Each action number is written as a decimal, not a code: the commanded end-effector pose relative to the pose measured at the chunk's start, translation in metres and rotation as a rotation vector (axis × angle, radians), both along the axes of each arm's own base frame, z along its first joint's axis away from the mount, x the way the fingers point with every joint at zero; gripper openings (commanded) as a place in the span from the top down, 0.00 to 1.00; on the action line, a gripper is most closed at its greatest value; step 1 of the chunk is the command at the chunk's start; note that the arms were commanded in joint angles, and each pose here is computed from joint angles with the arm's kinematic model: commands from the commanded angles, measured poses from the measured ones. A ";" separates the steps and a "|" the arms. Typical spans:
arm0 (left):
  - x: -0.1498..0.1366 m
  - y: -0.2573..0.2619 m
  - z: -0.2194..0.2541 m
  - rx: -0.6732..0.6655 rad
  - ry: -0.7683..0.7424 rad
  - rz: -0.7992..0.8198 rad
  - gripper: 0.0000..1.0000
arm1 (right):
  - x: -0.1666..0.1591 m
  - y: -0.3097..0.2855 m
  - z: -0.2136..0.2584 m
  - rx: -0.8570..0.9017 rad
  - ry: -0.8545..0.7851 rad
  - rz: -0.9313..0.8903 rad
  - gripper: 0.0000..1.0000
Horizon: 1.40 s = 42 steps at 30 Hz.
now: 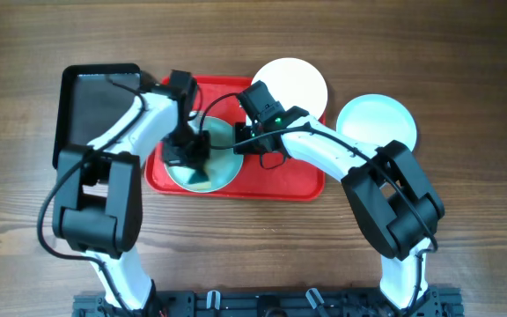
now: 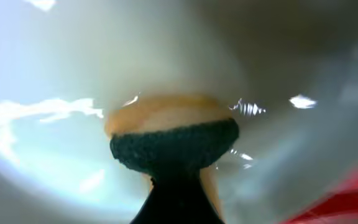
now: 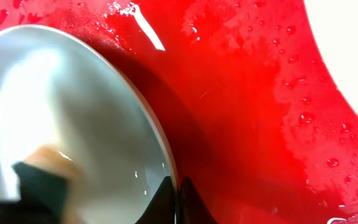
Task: Clean dirty plates on tray and stack at the side
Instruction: 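Keep scrubbing the light-blue plate with the sponge while right gripper holds rim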
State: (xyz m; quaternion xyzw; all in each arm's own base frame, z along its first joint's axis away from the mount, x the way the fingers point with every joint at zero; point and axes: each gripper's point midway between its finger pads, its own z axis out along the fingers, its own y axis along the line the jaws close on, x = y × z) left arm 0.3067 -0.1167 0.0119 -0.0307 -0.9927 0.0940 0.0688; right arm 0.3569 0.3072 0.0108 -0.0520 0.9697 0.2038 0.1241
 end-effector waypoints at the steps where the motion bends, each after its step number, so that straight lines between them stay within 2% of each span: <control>1: 0.001 -0.054 -0.007 -0.208 -0.043 -0.149 0.96 | 0.000 -0.001 -0.006 -0.015 0.006 -0.001 0.96; 4: 0.021 -0.063 -0.009 -0.199 -0.132 -0.128 0.96 | 0.000 -0.001 -0.006 -0.015 0.007 0.000 0.95; 7: 0.044 -0.056 -0.012 -0.123 -0.213 -0.047 0.96 | -0.001 -0.001 -0.007 -0.018 0.010 0.000 0.95; 11: 0.075 -0.024 -0.015 0.068 -0.334 0.104 0.96 | -0.001 -0.001 -0.007 -0.018 0.009 0.000 0.96; 16: 0.094 0.037 -0.009 0.347 -0.435 0.300 0.96 | -0.001 -0.001 -0.007 -0.017 0.009 0.000 0.96; 21: 0.088 0.089 -0.002 0.520 -0.434 0.457 0.96 | -0.001 -0.001 -0.007 -0.017 0.009 0.000 0.96; 26: 0.050 0.115 -0.006 0.593 -0.276 0.560 0.96 | -0.001 -0.001 -0.007 -0.017 0.009 0.000 0.96; 28: 0.020 0.114 -0.008 0.599 -0.140 0.523 0.96 | -0.001 -0.001 -0.007 -0.014 0.011 0.002 0.96; 34: -0.002 0.091 0.000 0.486 0.016 0.461 0.96 | -0.003 0.001 -0.006 -0.005 0.018 0.011 0.96; 38: 0.015 0.072 0.021 0.374 0.001 0.410 0.96 | -0.004 0.002 -0.006 -0.003 0.019 0.027 0.96; 42: 0.047 0.059 0.052 0.281 -0.109 0.350 0.96 | -0.005 0.002 -0.006 -0.002 0.021 0.032 0.96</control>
